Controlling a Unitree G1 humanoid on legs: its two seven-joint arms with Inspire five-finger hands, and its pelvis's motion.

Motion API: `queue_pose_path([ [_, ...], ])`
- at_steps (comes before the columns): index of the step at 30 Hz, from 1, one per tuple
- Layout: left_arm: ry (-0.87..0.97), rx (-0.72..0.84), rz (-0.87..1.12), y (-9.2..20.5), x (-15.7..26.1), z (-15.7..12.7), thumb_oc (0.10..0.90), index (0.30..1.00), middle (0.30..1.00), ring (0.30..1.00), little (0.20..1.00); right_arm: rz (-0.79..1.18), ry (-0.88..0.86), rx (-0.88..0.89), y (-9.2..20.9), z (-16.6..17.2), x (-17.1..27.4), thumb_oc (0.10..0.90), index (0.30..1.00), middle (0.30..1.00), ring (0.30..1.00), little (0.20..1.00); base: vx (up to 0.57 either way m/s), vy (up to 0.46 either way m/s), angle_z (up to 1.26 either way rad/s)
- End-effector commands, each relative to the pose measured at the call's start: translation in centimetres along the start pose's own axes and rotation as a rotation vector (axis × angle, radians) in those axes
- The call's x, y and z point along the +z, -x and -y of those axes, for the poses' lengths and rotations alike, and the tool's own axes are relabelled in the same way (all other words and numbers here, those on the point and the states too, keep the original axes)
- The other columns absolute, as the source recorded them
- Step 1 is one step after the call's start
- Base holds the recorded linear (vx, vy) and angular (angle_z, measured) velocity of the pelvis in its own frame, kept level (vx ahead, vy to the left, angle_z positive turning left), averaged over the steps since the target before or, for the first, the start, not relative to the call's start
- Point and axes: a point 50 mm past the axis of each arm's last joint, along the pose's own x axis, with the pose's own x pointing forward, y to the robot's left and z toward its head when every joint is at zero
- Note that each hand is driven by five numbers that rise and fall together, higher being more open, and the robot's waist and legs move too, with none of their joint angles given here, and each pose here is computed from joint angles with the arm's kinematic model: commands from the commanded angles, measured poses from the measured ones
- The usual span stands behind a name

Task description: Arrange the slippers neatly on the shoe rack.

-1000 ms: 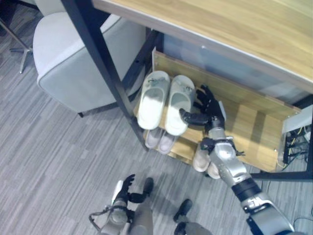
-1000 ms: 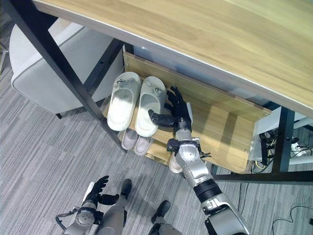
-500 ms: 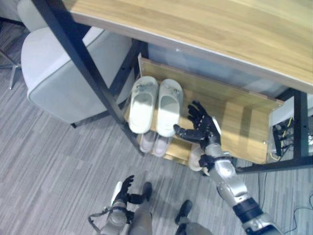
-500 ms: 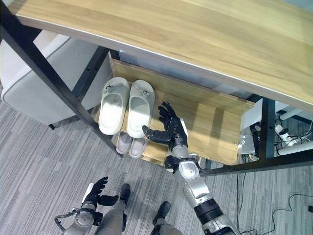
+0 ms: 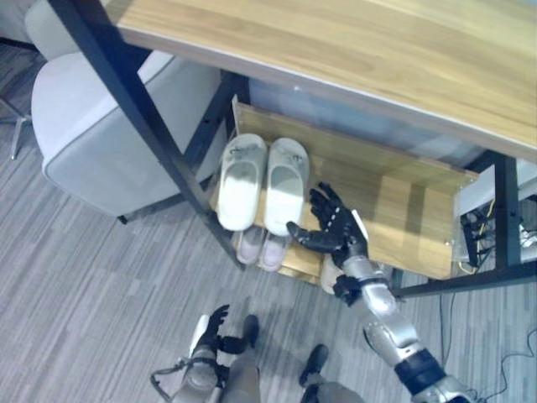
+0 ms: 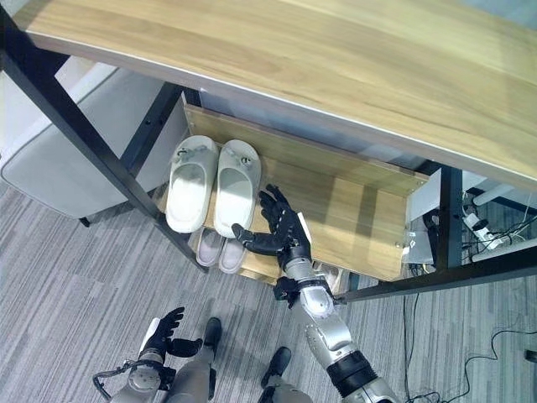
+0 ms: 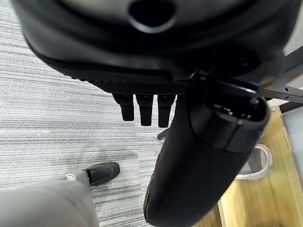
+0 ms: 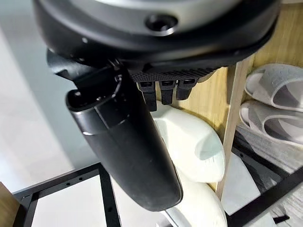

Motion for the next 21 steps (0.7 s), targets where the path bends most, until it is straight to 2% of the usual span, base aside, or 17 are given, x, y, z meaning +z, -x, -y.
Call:
queue_pose_path([
  [1, -0.029, 0.007, 0.028, 0.0, 0.0, -0.2, 0.8, 0.9, 0.9, 0.9, 0.9, 0.177, -0.092, 0.174, -0.7, -4.1, 3.2, 0.8, 0.9, 0.9, 0.9, 0.9, 0.0, 0.0, 0.0],
  [11, -0.017, 0.021, 0.023, -0.1, 0.0, -0.3, 0.8, 0.9, 0.9, 0.9, 0.9, 0.181, -0.034, 0.124, -1.2, -3.0, 3.3, 0.8, 0.9, 0.9, 0.9, 0.9, 0.0, 0.0, 0.0],
  [16, -0.013, 0.022, -0.002, 0.0, -0.5, -0.5, 0.8, 0.9, 0.9, 0.9, 0.9, 0.154, 0.023, 0.045, -0.1, -0.1, 3.0, 0.8, 0.9, 0.9, 0.9, 0.9, 0.0, 0.0, 0.0],
  [21, -0.011, -0.002, -0.026, 0.5, -1.4, -0.6, 0.8, 0.9, 0.9, 0.9, 0.9, 0.12, 0.081, 0.016, 2.2, 3.1, 2.9, 0.8, 0.9, 0.9, 0.9, 0.9, 0.03, -0.009, -0.11],
])
